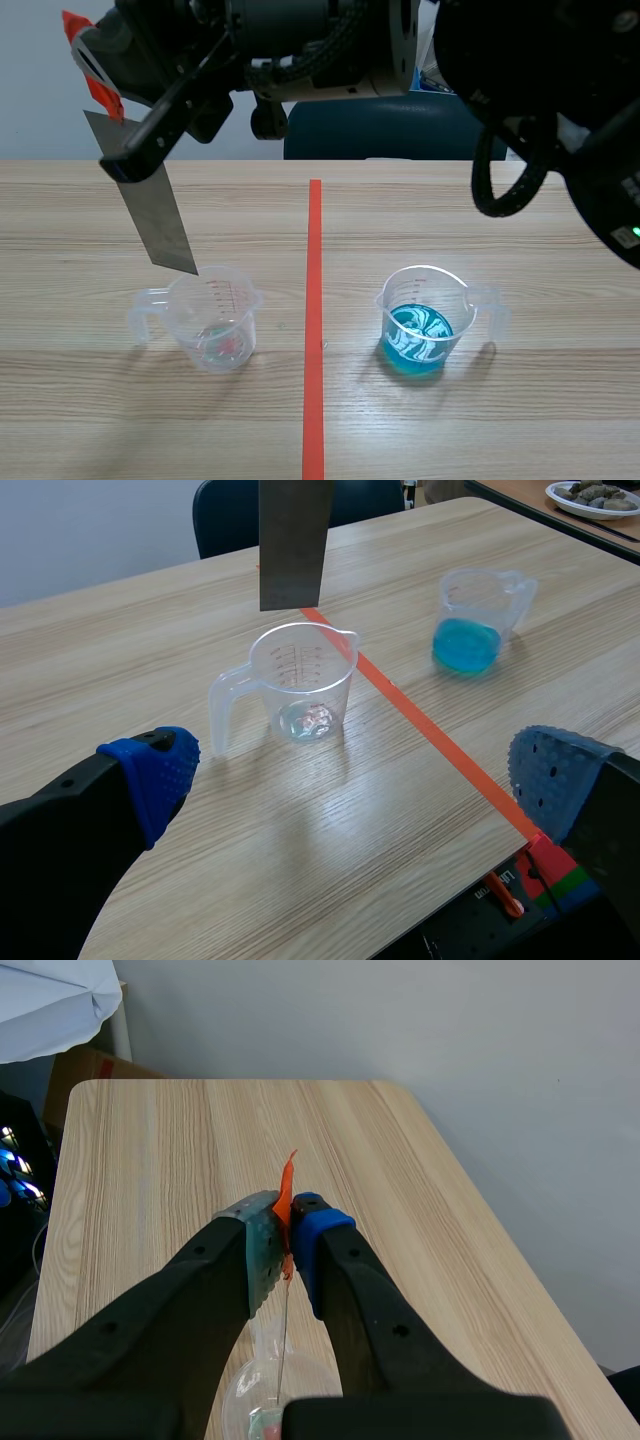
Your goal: Do the redox reaction experiment
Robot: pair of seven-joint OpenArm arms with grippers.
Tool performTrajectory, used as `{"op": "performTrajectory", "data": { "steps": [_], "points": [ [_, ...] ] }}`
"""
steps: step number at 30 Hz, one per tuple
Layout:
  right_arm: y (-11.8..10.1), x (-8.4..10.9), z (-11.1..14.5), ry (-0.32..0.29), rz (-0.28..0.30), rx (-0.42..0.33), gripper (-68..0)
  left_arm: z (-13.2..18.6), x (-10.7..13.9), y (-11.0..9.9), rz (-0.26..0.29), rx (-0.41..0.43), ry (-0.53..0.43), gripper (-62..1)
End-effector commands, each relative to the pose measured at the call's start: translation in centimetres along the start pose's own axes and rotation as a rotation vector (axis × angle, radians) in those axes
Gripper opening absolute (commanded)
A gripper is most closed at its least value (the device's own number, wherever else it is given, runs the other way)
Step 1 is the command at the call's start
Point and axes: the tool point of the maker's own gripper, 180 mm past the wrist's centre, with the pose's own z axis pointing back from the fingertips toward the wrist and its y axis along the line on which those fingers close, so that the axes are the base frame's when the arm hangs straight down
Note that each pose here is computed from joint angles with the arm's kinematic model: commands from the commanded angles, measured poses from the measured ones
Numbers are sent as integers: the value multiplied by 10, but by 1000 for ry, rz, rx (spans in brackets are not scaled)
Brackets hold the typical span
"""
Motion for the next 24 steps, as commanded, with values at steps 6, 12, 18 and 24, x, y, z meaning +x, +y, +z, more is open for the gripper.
{"op": "performTrajectory", "data": {
  "steps": [6,12,18,24],
  "points": [
    [-1,13,1,-39,14,-2,-669,-1,5,-2,11,3,-23,14],
    [-1,13,1,-41,14,-2,-669,-1,5,0,4,9,-23,14],
    [-1,13,1,-41,14,-2,-669,-1,5,1,3,15,-25,14],
    [-1,13,1,-41,14,-2,-669,-1,7,4,19,36,-39,14]
  ]
}}
